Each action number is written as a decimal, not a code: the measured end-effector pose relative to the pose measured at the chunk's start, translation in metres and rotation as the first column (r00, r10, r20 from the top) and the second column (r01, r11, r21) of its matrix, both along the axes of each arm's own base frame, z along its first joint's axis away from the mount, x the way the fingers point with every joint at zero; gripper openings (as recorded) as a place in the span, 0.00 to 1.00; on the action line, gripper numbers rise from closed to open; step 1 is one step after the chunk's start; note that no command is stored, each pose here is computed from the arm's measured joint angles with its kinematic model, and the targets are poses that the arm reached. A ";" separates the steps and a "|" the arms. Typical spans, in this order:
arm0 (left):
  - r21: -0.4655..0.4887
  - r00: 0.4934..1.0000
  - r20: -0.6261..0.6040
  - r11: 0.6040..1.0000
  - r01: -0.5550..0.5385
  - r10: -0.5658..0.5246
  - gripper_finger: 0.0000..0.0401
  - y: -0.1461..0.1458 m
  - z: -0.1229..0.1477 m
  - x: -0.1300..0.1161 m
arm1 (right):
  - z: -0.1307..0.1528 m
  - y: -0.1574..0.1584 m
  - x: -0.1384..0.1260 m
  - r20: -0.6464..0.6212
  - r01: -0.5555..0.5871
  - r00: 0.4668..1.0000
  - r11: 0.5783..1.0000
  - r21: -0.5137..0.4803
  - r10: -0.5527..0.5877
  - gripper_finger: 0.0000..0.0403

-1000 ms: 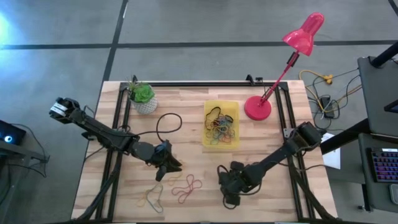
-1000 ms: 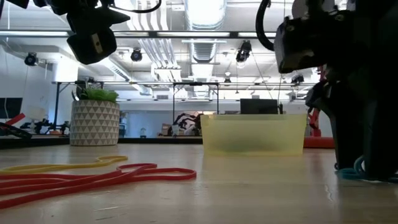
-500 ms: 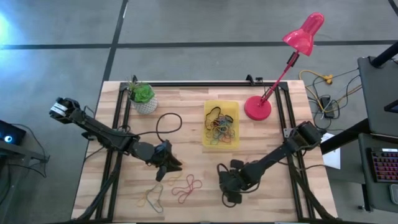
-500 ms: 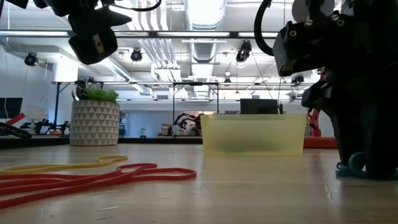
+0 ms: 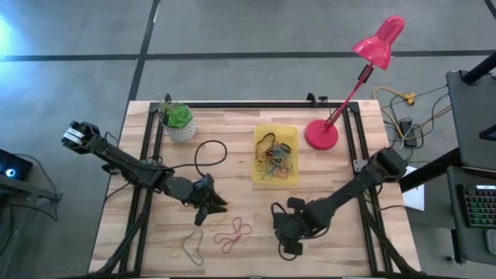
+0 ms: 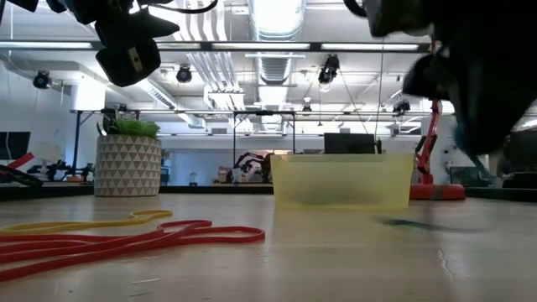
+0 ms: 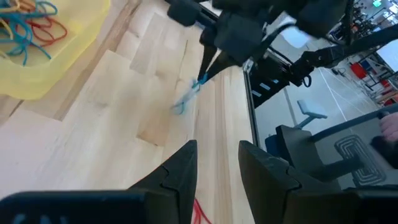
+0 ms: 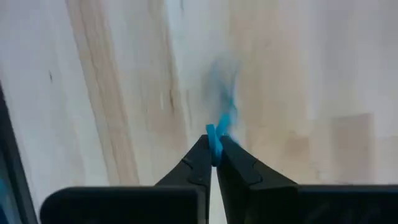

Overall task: Pick and place rubber bands into bin
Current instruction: Put the right blue rubber band into the bin

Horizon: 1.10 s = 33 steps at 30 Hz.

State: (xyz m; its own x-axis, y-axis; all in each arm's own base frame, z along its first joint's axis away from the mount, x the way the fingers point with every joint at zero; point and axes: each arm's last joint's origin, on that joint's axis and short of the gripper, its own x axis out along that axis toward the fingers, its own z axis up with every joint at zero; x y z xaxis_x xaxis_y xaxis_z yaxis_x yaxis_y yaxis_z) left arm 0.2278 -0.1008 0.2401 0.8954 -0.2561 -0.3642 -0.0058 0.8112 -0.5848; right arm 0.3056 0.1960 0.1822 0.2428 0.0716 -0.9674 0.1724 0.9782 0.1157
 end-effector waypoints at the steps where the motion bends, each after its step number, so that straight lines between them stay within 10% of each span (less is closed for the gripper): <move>1: 0.007 1.000 0.004 1.000 0.001 -0.001 0.25 0.000 0.000 0.000 | 0.007 -0.001 0.000 0.011 0.000 1.000 1.000 -0.008 0.000 0.02; 19: 0.035 0.999 0.034 0.999 -0.011 0.010 0.25 0.000 0.001 0.002 | 0.125 -0.083 0.016 0.370 0.210 0.924 0.938 -0.278 -0.097 0.02; 33: 0.034 0.999 0.040 0.999 -0.016 0.014 0.25 0.000 0.002 0.002 | 0.128 -0.193 0.033 0.316 0.326 0.926 0.863 -0.387 -0.208 0.02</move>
